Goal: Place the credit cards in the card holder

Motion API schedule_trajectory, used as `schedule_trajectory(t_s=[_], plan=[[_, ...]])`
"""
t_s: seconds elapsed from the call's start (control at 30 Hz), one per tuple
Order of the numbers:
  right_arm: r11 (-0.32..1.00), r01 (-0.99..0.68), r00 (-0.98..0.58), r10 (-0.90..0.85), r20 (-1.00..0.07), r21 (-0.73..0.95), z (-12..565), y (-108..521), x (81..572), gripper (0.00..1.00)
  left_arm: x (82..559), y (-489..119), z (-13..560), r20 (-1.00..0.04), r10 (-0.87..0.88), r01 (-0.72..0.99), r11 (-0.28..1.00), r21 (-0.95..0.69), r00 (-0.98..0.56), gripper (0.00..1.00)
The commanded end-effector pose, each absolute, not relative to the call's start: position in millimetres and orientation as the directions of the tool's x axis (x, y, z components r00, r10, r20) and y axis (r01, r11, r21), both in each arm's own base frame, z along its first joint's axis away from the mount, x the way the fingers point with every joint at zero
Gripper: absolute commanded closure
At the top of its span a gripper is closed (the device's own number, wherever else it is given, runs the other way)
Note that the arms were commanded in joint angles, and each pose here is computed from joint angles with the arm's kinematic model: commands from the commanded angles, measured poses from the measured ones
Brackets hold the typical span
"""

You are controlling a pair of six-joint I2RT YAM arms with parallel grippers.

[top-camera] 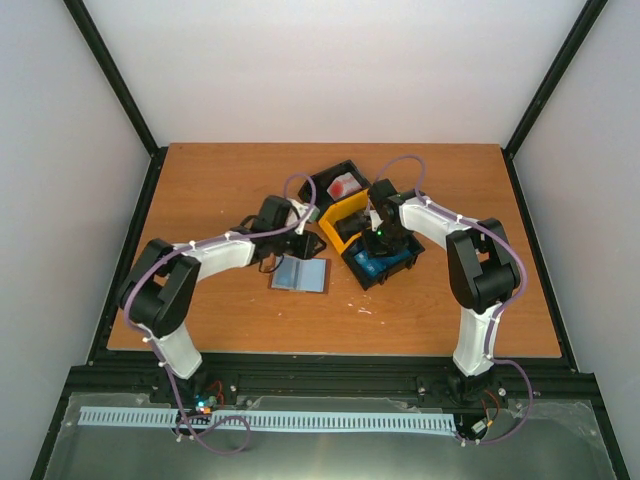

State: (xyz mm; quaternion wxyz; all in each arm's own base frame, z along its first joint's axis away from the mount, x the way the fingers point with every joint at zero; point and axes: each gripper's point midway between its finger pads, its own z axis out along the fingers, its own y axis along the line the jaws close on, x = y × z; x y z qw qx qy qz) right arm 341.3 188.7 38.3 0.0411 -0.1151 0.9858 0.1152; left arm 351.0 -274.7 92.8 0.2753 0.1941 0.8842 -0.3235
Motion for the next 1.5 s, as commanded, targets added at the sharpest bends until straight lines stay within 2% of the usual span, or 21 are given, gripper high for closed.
schedule_trajectory(t_s=[0.0, 0.23, 0.53, 0.7, 1.47], plan=[[0.940, -0.250, -0.967, -0.232, -0.102, 0.234, 39.3, 191.7, 340.6, 0.82, 352.8, -310.3, 106.8, -0.696, 0.201, 0.629, 0.642, -0.438, -0.689, 0.69], [0.936, -0.253, -0.967, -0.237, -0.093, 0.243, 33.6, 192.2, 336.7, 0.82, 336.3, -333.8, 90.9, -0.691, 0.237, 0.660, 0.605, -0.444, -0.682, 0.69], [0.919, -0.259, -0.966, -0.238, -0.106, 0.297, 40.0, 203.3, 338.7, 0.81, 334.8, -335.2, 60.4, -0.648, 0.265, 0.635, 0.633, -0.442, -0.714, 0.68], [0.913, -0.258, -0.966, -0.239, -0.099, 0.317, 41.2, 206.0, 336.6, 0.82, 340.3, -341.6, 63.6, -0.657, 0.258, 0.643, 0.621, -0.449, -0.708, 0.65], [0.844, -0.243, -0.966, -0.256, -0.039, 0.479, 61.9, 226.2, 310.4, 0.86, 345.8, -347.2, 52.4, -0.642, 0.276, 0.643, 0.619, -0.450, -0.715, 0.66]])
